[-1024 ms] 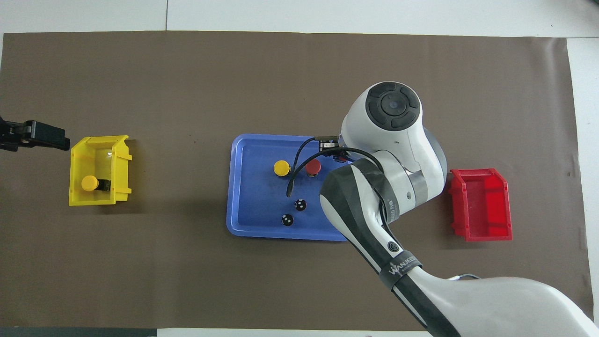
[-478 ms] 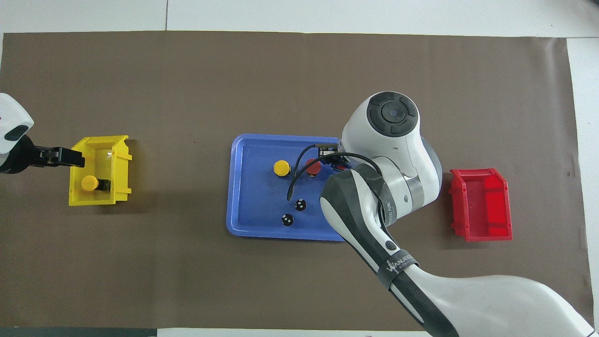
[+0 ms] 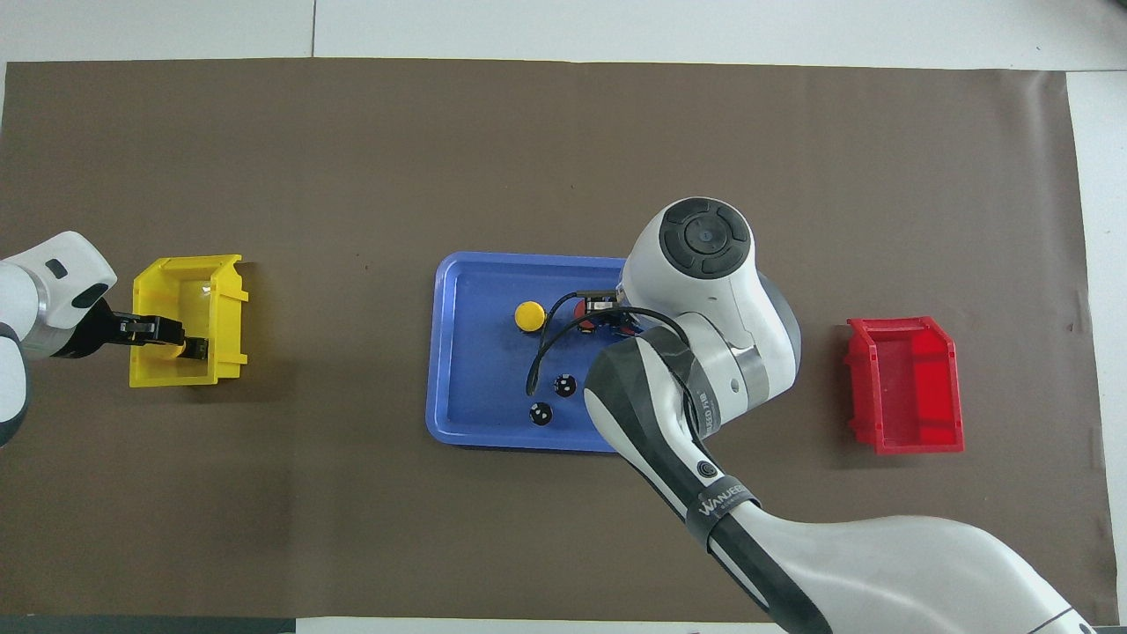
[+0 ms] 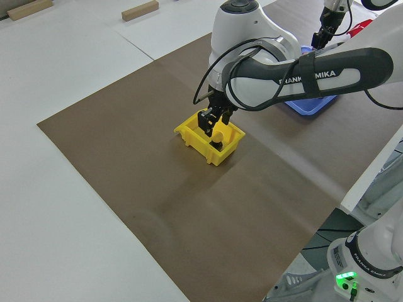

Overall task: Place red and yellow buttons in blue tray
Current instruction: 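Place the red button in the tray while the left gripper grasps a yellow button, then retract the right gripper while the left gripper carries the yellow button toward the tray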

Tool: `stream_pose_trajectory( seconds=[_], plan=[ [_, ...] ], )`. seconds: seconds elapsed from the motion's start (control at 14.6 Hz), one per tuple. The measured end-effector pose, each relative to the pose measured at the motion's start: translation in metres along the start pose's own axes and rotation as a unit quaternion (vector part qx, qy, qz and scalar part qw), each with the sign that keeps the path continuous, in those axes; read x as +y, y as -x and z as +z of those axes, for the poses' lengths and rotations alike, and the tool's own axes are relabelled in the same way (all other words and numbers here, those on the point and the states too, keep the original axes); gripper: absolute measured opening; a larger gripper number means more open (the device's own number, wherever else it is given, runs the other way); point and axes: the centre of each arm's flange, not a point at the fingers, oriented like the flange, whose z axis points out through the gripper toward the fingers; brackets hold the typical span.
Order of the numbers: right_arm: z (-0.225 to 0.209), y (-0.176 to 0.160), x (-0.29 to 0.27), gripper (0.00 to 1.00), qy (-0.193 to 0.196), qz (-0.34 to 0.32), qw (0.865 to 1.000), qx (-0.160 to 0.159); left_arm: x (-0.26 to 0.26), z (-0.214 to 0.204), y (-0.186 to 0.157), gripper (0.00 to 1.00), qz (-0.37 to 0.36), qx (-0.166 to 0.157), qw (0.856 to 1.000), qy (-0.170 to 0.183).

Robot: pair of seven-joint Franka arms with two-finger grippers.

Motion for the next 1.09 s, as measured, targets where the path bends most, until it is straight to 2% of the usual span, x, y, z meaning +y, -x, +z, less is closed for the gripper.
stream_pose_trajectory(
  seconds=[0.14,0.41,0.55,0.68,0.82,0.96,1.09],
  plan=[
    [-0.004,-0.001,0.001,0.78,0.001,0.000,1.000,-0.001,0.001,0.008,0.000,0.69,0.001,0.004,1.000,-0.001],
    [-0.052,-0.012,0.018,0.85,0.016,0.004,1.000,0.004,0.005,0.011,0.001,0.69,0.004,0.004,1.000,-0.002],
    [-0.090,-0.018,0.046,0.99,0.022,0.013,1.000,0.011,0.006,0.015,0.003,0.68,0.005,0.001,1.000,-0.001],
    [-0.124,-0.021,0.085,1.00,0.020,0.019,1.000,0.010,0.007,0.018,0.004,0.68,0.006,-0.002,1.000,0.000],
    [-0.155,-0.023,0.122,1.00,0.021,0.031,0.999,0.011,0.007,0.020,0.005,0.63,0.006,-0.003,1.000,0.000],
    [-0.189,-0.027,0.167,1.00,0.030,0.047,0.998,0.018,0.007,0.020,0.005,0.41,0.006,-0.002,1.000,0.000],
    [-0.225,-0.028,0.216,1.00,0.028,0.058,0.998,0.020,0.007,0.011,0.000,0.41,0.006,0.006,1.000,-0.002]
  ],
)
